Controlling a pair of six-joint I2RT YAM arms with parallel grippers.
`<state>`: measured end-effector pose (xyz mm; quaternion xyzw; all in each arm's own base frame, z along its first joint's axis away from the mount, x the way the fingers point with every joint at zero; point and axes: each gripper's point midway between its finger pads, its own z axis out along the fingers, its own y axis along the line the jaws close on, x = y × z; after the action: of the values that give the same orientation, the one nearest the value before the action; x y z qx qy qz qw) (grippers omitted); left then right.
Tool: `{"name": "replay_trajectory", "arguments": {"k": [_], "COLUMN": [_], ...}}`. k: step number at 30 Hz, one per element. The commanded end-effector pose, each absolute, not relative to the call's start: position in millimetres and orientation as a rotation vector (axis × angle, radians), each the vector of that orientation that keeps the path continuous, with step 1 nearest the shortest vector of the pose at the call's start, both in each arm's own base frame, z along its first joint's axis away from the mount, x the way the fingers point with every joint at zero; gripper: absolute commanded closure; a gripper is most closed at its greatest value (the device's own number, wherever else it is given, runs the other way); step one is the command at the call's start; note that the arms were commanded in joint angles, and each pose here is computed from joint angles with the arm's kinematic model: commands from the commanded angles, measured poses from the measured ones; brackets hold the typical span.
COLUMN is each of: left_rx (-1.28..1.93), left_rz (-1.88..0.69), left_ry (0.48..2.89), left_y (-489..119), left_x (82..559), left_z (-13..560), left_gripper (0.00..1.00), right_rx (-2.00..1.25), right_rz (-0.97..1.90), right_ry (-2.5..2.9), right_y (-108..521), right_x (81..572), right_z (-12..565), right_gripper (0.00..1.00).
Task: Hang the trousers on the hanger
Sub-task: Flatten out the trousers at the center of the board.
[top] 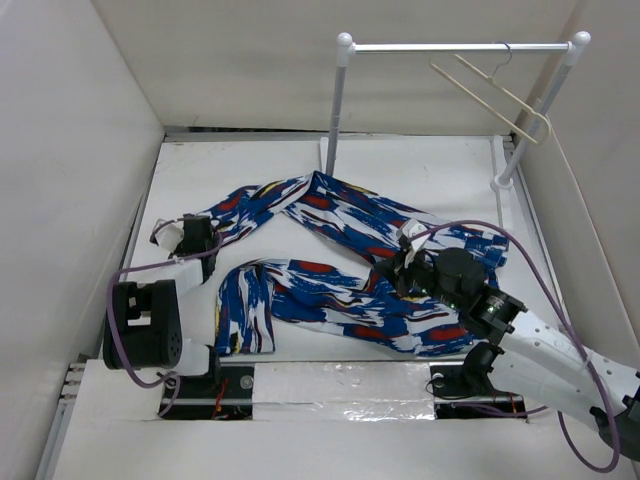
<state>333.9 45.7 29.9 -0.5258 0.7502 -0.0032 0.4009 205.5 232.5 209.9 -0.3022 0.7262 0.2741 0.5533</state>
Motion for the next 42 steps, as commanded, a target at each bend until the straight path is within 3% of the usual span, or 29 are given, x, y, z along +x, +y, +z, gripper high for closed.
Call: {"name": "replay_trajectory", "arguments": {"k": [1,2,6,9,17,28,35,42], "left_rx": [-1.32,-1.323,-1.323,-1.316,-1.188,-0.904,-0.897,-1.011], "left_rz": [-0.035,-0.023,-0.022,-0.016,-0.067,-0.354,-0.311,-0.167], "left_ry": [1.877,1.882,1.87,1.84,1.739,1.36,1.414,1.494], "left_y": [46,47,48,52,40,24,24,55], "left_x": [348,349,364,371,365,286,298,351], "left_z": [41,39,47,57,123,359,373,316], "left_gripper": [0.57,0.6,0.89,1.0,1.0,1.0,1.0,1.0], "right_rx": [-0.688,-0.69,-0.691,-0.702,-0.699,-0.643,-0.595,-0.546], "right_rz": [0.654,0.655,0.655,0.669,0.684,0.646,0.603,0.509], "right_ry": [1.628,1.629,1.634,1.633,1.623,1.602,1.59,1.623], "right_y": [239,239,240,242,240,228,224,218], "right_x": [212,212,212,208,205,204,214,231], "right_z": [229,229,226,225,228,260,278,278], "right_gripper": [0.99,1.0,0.99,1.0,1.0,1.0,1.0,1.0]}}
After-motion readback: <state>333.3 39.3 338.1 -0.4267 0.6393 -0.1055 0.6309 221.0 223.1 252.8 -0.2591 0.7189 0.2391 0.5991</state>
